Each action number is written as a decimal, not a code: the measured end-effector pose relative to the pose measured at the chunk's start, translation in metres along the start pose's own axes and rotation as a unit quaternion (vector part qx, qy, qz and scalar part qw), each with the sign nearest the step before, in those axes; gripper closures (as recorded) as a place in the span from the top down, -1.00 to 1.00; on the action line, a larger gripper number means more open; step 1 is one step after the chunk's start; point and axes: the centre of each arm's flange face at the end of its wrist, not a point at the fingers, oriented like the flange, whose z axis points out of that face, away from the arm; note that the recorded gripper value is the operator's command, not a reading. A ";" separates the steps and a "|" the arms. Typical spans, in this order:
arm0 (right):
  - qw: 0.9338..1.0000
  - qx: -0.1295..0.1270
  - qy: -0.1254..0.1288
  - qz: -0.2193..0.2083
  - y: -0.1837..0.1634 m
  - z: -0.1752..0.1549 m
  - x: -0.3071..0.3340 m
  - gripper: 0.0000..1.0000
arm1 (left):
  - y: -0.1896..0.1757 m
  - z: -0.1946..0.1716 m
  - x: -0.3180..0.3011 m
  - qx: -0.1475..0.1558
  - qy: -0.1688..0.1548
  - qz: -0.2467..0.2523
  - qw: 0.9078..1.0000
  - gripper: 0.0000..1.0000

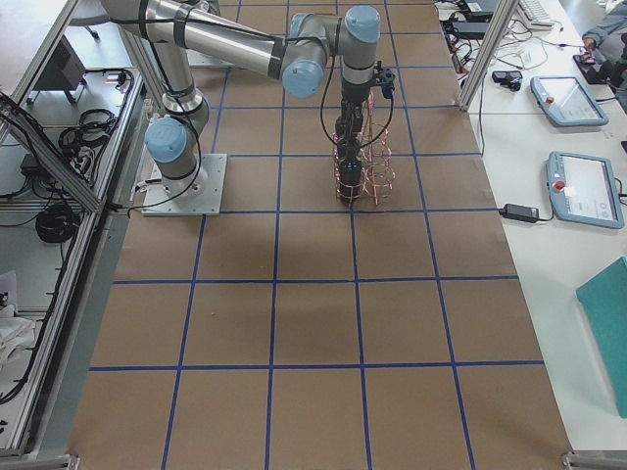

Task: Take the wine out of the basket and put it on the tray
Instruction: 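Lower the right gripper onto the middle dark wine bottle's neck in the rack, then close the right gripper on the bottle neck and lift it from the rack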

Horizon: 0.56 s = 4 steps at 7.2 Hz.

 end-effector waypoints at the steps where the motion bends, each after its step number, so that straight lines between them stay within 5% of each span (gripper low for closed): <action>1: 1.000 0.000 -0.002 0.000 -0.001 0.002 0.000 0.27 | 0.000 0.000 0.000 0.000 0.000 0.000 1.000 1.00; 4: 1.000 -0.009 -0.006 0.000 0.001 0.008 -0.001 0.25 | 0.000 0.003 -0.002 -0.003 -0.010 0.000 1.000 1.00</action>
